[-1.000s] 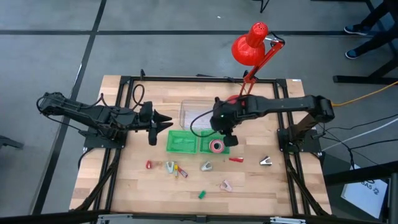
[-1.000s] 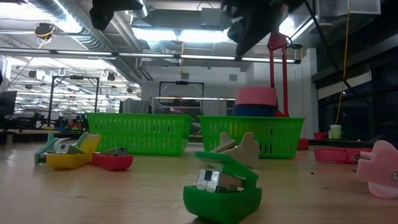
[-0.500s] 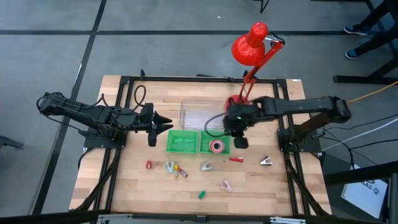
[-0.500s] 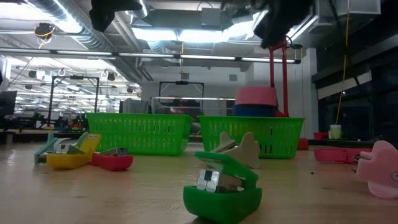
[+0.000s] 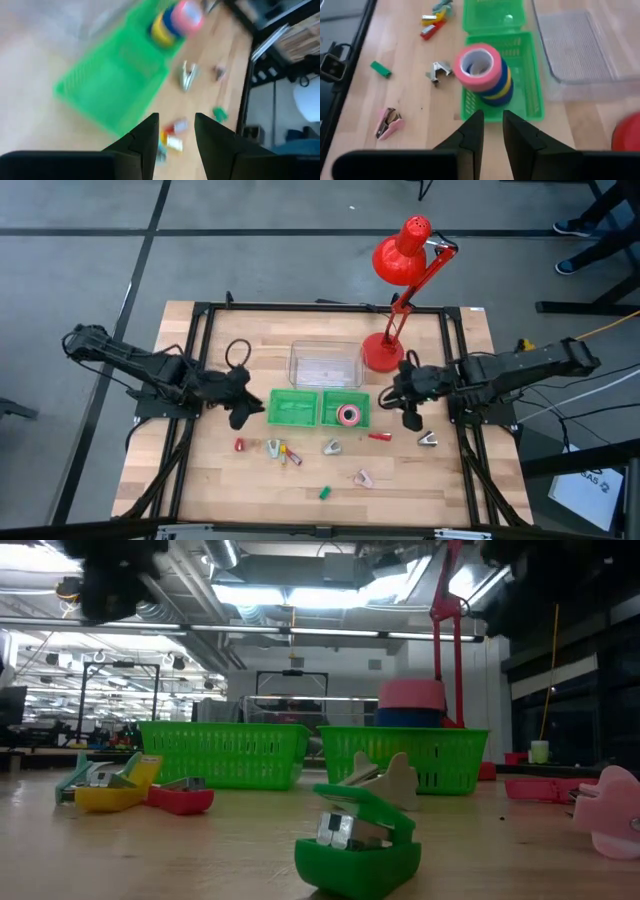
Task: Pick and place Stapler, Stapler remover, tape
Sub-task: Put the bottom left red stapler into the left green bin
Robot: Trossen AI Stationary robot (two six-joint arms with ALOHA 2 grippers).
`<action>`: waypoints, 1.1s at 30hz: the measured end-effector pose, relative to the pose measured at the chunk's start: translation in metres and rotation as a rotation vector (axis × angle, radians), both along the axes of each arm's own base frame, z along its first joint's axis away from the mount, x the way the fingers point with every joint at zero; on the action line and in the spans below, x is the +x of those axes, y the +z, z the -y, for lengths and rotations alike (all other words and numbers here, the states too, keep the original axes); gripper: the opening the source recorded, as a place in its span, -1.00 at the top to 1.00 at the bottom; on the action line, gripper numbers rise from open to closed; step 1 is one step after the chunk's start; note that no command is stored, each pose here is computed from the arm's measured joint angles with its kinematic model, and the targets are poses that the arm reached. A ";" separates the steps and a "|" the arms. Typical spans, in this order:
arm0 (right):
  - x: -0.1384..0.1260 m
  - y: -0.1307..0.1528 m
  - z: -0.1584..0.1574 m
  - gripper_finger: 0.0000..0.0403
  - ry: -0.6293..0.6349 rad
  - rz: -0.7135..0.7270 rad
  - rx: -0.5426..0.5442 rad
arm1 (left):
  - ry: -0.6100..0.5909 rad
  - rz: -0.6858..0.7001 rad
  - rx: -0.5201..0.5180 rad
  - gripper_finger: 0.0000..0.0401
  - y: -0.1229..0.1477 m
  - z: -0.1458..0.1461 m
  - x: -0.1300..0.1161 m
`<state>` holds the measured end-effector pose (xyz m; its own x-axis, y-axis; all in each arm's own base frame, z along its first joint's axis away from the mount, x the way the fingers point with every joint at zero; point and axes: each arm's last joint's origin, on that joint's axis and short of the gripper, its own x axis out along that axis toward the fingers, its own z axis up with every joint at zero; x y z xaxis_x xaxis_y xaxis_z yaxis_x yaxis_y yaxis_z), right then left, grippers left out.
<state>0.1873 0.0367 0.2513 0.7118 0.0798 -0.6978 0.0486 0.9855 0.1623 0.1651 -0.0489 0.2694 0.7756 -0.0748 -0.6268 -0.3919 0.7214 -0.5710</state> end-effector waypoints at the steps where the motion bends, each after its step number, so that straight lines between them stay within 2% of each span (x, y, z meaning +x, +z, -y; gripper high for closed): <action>1: -0.004 -0.005 0.001 0.64 -0.026 -0.005 0.007 | 0.007 -0.036 -0.049 0.39 -0.002 0.002 -0.001; 4: -0.012 -0.020 0.003 0.64 -0.093 -0.034 0.025 | 0.047 -0.170 -0.209 0.39 -0.011 0.008 -0.006; 7: -0.017 -0.032 0.004 0.64 -0.092 -0.070 0.014 | 0.146 -0.291 -0.339 0.39 -0.018 0.015 -0.008; 12: -0.021 -0.047 0.004 0.64 -0.161 -0.122 0.082 | 0.234 -0.397 -0.404 0.39 -0.031 0.030 -0.003; 14: -0.023 -0.052 0.004 0.64 -0.110 -0.118 0.041 | 0.289 -0.442 -0.432 0.39 -0.037 0.036 0.000; 18: -0.025 -0.056 0.003 0.64 -0.043 0.014 0.013 | 0.408 -0.560 -0.519 0.39 -0.050 0.046 0.005; 22: -0.030 -0.059 0.003 0.64 0.017 0.193 0.021 | 0.387 -0.685 -0.529 0.39 -0.062 0.052 0.008; 26: -0.039 -0.065 0.005 0.64 0.054 0.344 0.011 | 0.403 -0.762 -0.493 0.39 -0.070 0.056 0.007; 33: -0.058 -0.077 0.009 0.64 0.077 0.455 -0.014 | 0.434 -0.807 -0.438 0.39 -0.076 0.059 0.003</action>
